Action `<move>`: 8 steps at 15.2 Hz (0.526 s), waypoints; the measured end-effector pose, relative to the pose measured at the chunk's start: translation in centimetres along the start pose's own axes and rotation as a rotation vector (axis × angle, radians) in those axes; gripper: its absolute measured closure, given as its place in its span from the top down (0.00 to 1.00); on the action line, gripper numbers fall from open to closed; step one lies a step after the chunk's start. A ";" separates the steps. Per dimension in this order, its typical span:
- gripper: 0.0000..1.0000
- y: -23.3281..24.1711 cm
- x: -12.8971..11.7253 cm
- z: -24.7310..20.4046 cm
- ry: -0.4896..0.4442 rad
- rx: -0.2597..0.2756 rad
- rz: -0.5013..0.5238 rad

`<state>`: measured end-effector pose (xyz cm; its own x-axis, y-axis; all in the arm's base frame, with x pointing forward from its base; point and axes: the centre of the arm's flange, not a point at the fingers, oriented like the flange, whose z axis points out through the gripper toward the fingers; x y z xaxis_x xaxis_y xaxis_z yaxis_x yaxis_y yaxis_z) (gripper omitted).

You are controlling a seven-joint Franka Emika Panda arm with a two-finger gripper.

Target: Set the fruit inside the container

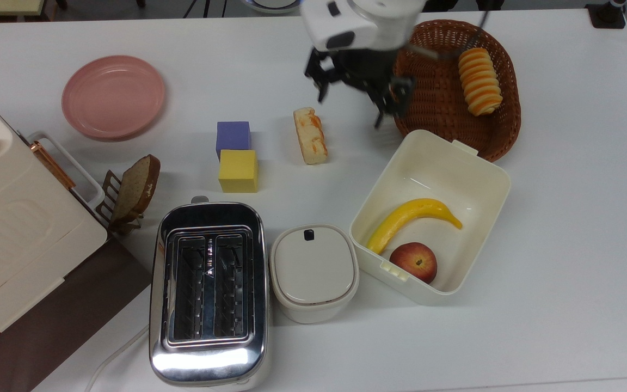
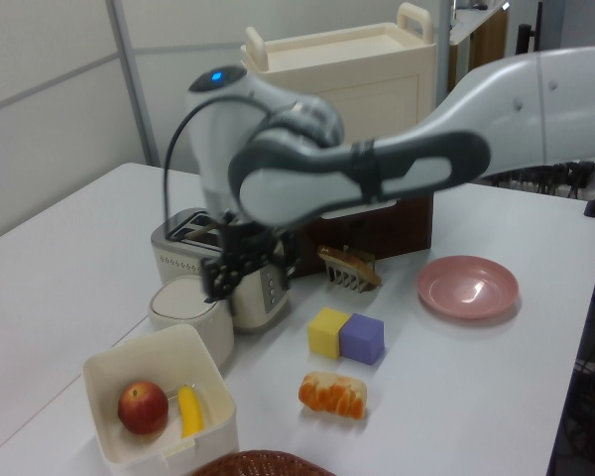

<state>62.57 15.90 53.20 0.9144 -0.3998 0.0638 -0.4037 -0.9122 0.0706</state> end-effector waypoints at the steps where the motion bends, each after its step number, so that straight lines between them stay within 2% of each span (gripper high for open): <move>1: 1.00 1.6 -0.1 -0.6 -0.041 -0.011 -0.048; 3: 1.00 5.2 0.3 -2.0 -0.093 -0.025 -0.146; 5: 1.00 9.1 1.0 -3.5 -0.103 -0.024 -0.232; 8: 1.00 15.3 2.0 -4.7 -0.109 -0.020 -0.279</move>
<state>58.12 1.61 59.12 0.9874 -0.1425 -0.0682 -0.1361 -0.9866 0.0900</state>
